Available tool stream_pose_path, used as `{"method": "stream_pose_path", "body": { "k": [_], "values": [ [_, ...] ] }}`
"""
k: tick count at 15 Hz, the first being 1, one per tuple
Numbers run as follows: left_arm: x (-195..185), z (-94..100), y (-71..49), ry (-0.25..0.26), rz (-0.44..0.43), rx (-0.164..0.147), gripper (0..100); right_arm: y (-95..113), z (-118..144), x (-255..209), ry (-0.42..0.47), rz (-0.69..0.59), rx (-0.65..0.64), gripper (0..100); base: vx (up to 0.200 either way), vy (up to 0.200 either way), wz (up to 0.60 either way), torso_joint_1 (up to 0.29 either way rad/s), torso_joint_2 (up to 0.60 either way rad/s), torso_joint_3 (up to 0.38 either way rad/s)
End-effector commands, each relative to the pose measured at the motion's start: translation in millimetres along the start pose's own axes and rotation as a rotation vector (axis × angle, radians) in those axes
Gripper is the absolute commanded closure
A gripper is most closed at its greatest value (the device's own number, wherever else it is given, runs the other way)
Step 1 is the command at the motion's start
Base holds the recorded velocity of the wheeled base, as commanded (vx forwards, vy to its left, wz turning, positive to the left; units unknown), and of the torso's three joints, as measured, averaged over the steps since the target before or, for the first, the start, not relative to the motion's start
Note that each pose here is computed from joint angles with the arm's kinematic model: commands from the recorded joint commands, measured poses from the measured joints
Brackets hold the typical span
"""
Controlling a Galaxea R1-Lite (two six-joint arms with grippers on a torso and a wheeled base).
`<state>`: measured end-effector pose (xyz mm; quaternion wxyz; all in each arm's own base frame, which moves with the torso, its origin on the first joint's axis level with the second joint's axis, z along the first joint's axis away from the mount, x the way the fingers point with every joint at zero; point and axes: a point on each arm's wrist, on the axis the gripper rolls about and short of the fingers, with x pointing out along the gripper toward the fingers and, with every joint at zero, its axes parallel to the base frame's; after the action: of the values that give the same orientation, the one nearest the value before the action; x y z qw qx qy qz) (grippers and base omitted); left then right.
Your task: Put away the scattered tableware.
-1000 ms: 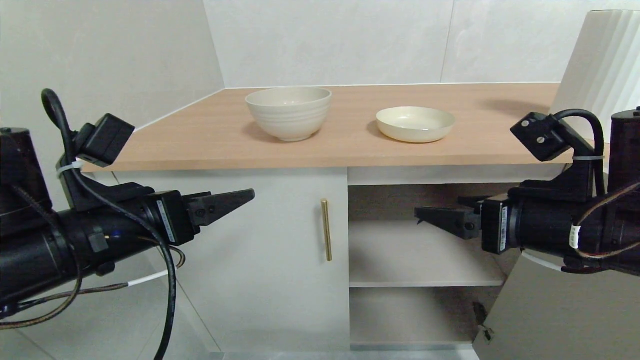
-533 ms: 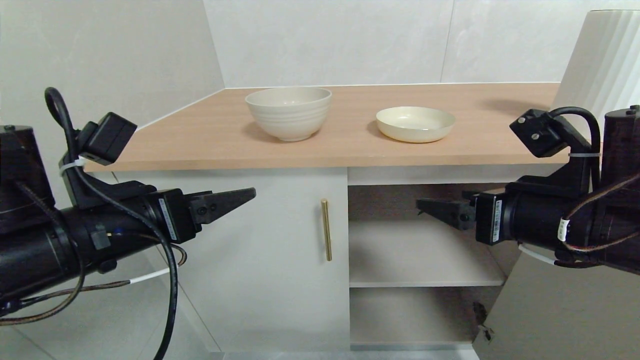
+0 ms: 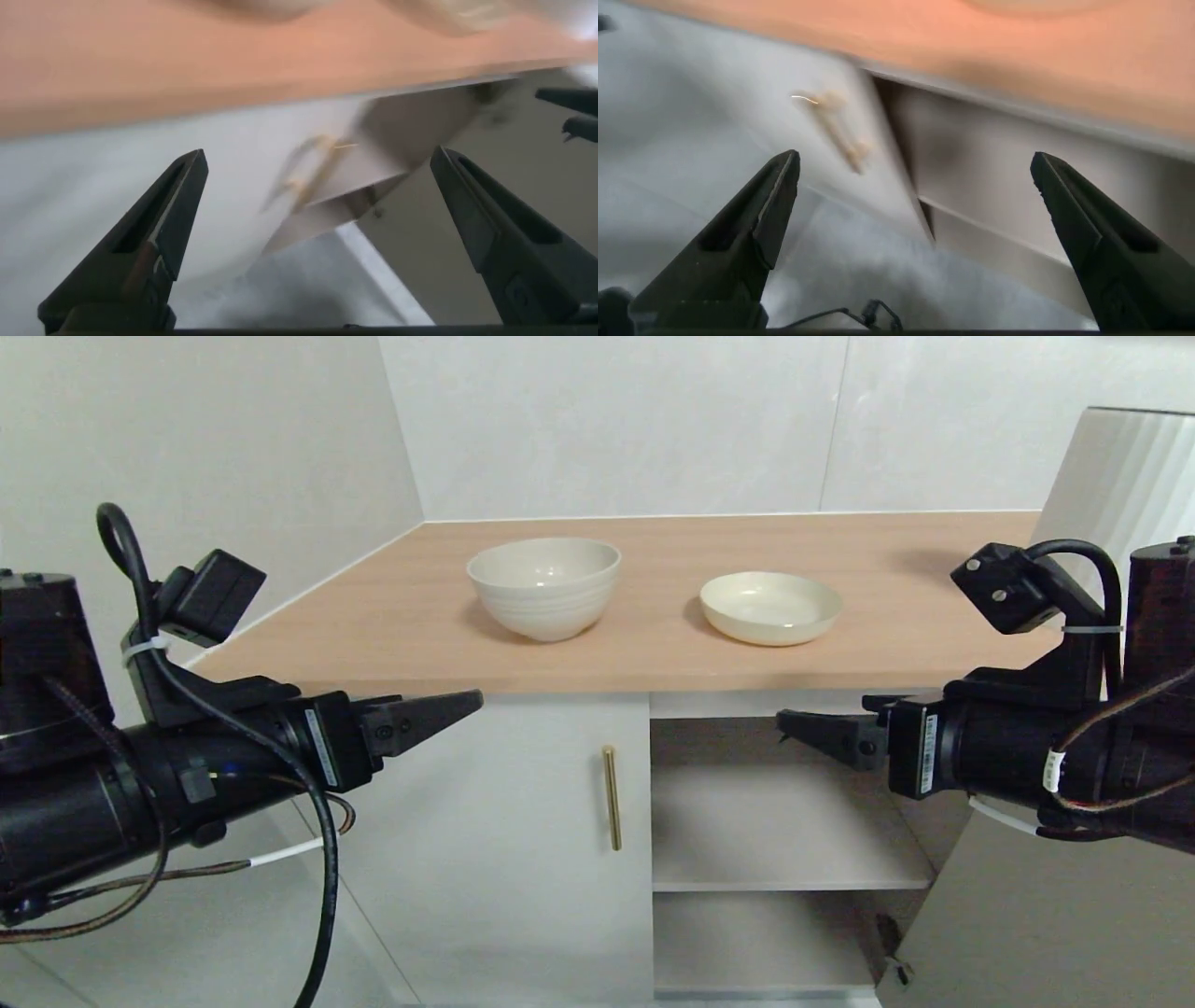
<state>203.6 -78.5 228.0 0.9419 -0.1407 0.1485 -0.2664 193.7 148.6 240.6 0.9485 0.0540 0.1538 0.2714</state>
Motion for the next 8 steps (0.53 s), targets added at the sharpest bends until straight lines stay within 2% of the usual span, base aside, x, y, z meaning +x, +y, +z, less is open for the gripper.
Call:
{"method": "stream_pose_path", "body": {
  "k": [1,8],
  "values": [
    [0.9,-0.5,0.7,0.003,0.003,-0.001,0,0.0,0.8,-1.3,-0.004,0.001,0.001,0,0.000,0.000,0.00,0.061,-0.53,-0.339],
    [2.4,-1.8,1.5,0.010,0.004,-0.003,0,0.2,1.9,-1.8,-0.008,0.002,0.001,0,0.000,0.000,0.00,0.142,-0.48,-0.323]
  ]
}}
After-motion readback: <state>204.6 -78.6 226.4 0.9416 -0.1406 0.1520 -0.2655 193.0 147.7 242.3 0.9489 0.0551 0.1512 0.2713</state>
